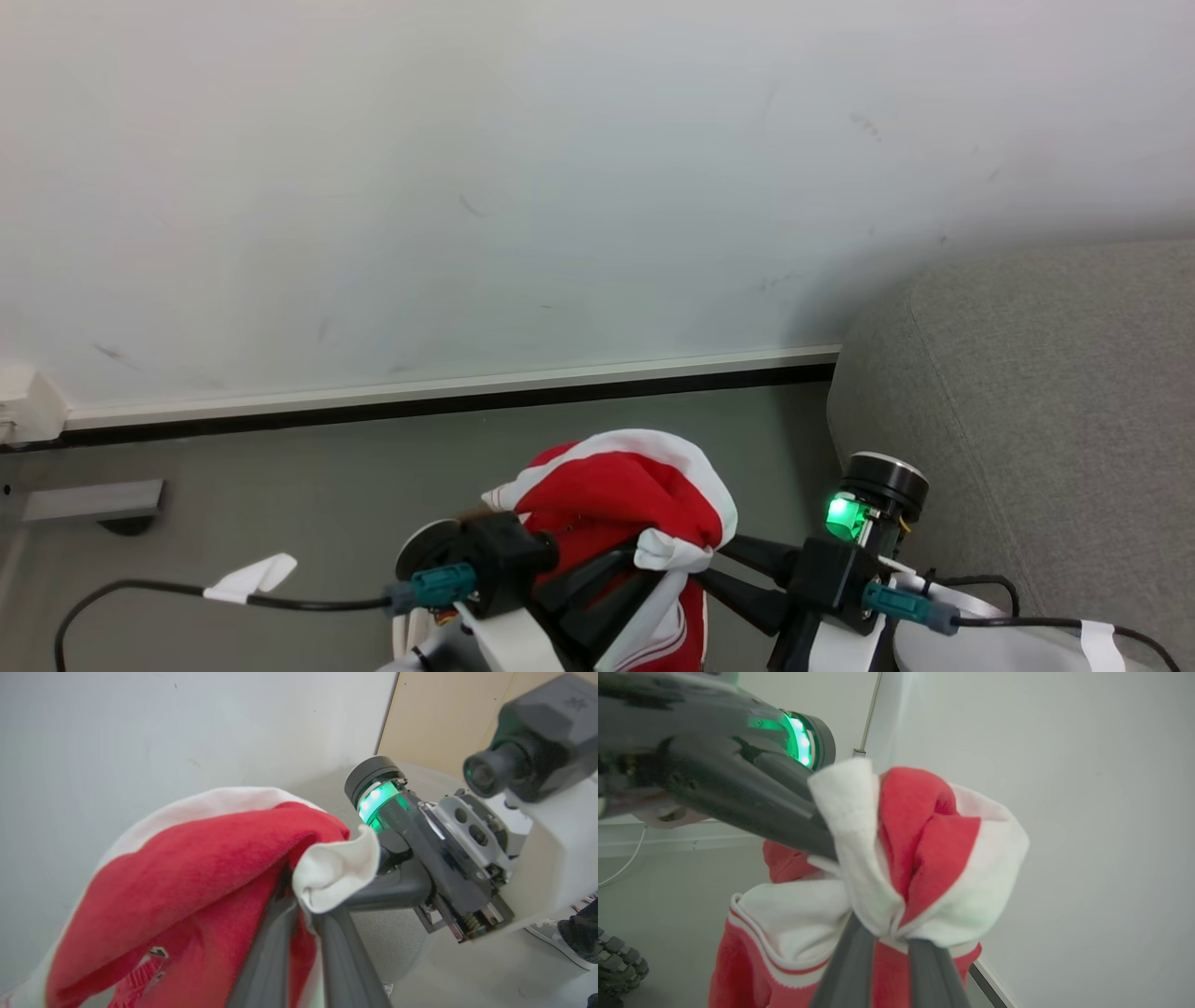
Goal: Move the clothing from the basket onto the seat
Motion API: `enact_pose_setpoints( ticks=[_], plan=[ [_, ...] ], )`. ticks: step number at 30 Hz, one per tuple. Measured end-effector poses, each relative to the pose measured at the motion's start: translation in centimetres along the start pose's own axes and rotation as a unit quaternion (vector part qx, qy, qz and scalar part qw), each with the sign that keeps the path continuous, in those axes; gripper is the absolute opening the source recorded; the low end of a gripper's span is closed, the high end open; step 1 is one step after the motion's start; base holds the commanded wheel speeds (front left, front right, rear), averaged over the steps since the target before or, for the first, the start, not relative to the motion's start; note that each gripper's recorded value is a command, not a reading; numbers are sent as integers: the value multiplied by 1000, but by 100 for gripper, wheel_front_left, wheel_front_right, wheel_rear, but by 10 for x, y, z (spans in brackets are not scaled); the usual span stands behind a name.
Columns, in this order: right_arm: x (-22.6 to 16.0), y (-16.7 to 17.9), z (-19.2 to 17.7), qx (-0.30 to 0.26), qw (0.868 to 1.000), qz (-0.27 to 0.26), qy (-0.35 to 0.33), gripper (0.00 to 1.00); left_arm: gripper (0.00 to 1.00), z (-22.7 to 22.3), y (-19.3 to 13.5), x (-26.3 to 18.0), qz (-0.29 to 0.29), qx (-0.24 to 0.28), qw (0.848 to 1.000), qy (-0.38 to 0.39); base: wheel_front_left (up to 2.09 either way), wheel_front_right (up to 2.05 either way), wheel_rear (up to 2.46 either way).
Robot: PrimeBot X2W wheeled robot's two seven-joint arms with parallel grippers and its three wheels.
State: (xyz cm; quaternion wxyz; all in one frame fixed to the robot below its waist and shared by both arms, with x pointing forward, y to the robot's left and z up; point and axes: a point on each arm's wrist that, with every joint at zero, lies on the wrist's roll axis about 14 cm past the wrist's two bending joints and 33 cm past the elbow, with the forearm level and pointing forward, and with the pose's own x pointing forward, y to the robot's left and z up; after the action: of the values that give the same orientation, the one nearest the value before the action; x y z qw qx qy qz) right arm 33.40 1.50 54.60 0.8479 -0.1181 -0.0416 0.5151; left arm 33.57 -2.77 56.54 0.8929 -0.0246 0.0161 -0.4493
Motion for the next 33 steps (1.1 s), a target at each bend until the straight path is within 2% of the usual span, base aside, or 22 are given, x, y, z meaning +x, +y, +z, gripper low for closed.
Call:
enact_pose_setpoints(
  ticks=[8,9,10,11,12,21,33],
  plan=[
    [-4,-15,2,54,998,-40,-16,0,2,1,3,3,8,0,1000,-7,0,0,0],
    [-5,-18,2,60,997,-47,-18,0,38,2,5,4,12,1,1000,-10,0,0,0],
    [-6,-23,4,64,996,-56,-22,0,53,2,6,4,15,2,1000,-10,0,0,0],
    [-7,-28,6,67,995,-65,-27,0,85,-2,8,4,19,5,1000,-5,0,0,0],
    [-8,-33,8,68,995,-72,-31,0,100,-6,10,3,24,3,1000,-1,0,0,0],
    [-24,-66,7,97,984,-143,-46,0,100,-4,18,5,47,7,999,-20,0,0,0],
    [-55,-107,19,79,971,-214,-67,0,100,-4,19,7,57,15,997,-42,0,0,0]
  ],
)
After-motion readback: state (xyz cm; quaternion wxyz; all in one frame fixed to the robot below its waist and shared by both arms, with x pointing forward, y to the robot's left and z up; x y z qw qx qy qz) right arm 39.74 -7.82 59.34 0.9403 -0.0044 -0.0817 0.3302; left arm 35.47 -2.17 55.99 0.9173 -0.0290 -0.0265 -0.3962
